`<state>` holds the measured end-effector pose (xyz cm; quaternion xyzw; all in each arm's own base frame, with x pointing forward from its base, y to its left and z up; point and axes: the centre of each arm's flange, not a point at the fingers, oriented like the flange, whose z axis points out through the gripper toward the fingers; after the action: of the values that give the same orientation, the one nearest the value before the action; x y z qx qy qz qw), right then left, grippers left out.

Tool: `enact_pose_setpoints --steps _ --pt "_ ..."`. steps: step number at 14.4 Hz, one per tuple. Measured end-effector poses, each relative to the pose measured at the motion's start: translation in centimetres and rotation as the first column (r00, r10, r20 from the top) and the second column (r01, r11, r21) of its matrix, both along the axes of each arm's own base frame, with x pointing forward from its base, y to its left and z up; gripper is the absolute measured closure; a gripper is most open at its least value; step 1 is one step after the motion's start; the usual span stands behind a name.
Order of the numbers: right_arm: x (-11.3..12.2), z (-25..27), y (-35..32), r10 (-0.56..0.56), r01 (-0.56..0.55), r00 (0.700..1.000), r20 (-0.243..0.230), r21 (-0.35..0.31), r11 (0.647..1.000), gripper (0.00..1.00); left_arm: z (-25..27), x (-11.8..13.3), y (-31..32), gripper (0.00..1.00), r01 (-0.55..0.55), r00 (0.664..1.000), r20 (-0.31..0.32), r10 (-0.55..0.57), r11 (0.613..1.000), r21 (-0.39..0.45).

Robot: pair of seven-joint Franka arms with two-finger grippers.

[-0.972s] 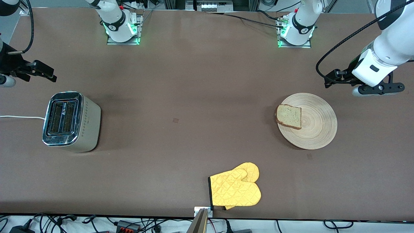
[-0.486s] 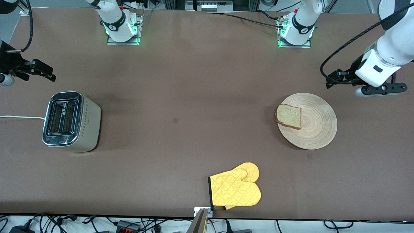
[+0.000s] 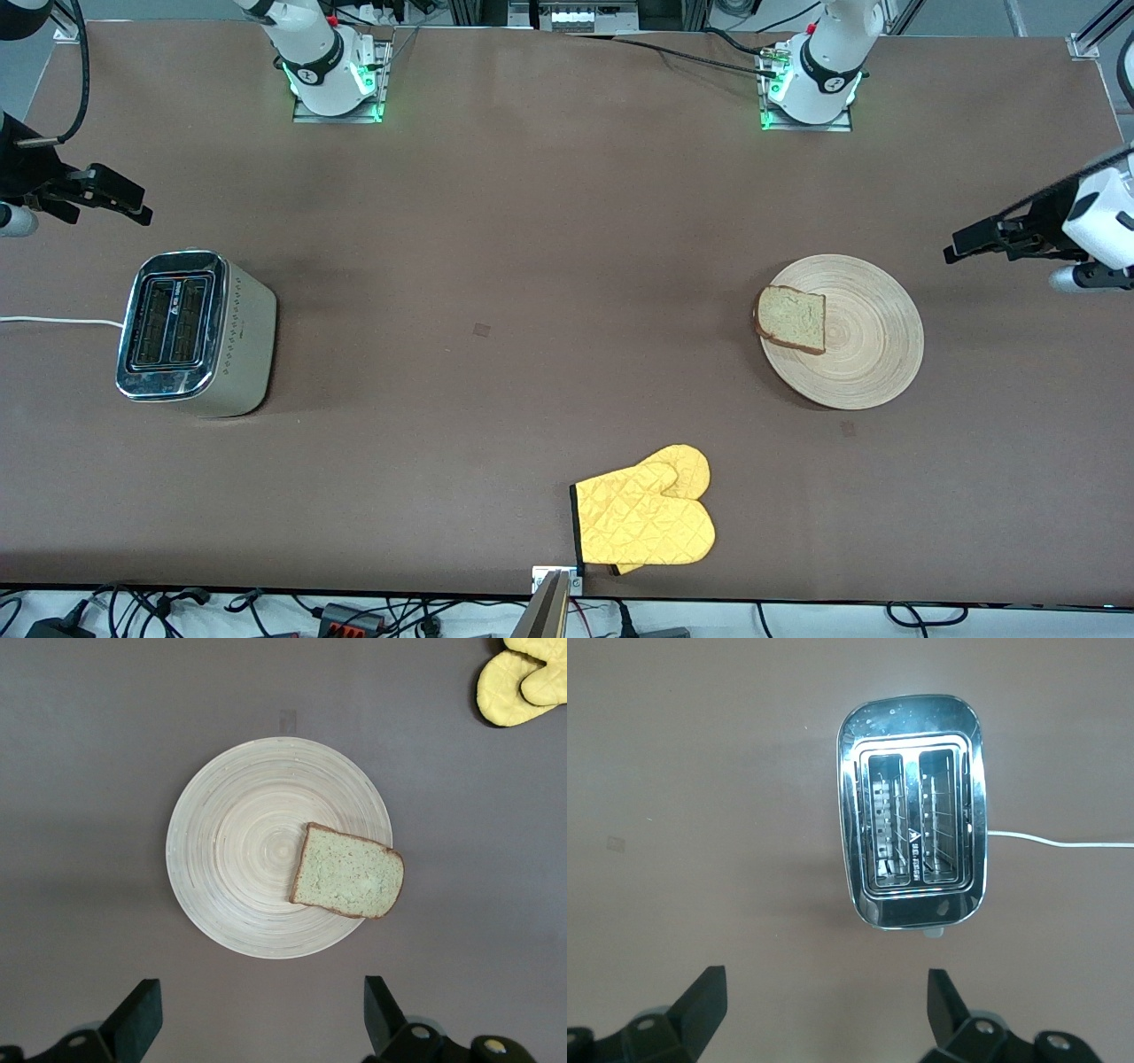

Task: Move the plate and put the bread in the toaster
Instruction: 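Lower the left gripper to the wooden plate's rim and grip it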

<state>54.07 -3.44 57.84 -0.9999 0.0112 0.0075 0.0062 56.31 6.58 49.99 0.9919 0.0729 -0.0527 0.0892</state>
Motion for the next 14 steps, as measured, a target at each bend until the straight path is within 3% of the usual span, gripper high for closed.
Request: enact_pose_setpoints --steps 2,7,10,14 --pt "0.0 -0.1 0.0 -0.001 0.001 1.0 -0.001 0.0 1.0 0.0 -3.7 0.6 3.7 0.0 -0.03 0.999 -0.036 0.027 0.995 -0.092" --pt "0.0 -0.1 0.0 0.0 0.0 1.0 -0.002 0.0 1.0 0.0 -16.8 2.3 11.8 0.0 0.076 0.992 -0.08 -0.103 0.955 -0.286" --pt "0.0 -0.1 0.0 0.0 0.0 1.0 -0.002 0.0 1.0 0.0 -23.5 1.3 15.7 0.0 0.03 0.994 -0.083 -0.072 0.904 -0.426" --pt "0.2 -0.5 0.0 0.0 0.0 1.0 -0.008 0.0 1.0 0.0 -29.5 0.1 17.5 0.01 0.05 0.992 -0.073 -0.101 0.857 -0.512"
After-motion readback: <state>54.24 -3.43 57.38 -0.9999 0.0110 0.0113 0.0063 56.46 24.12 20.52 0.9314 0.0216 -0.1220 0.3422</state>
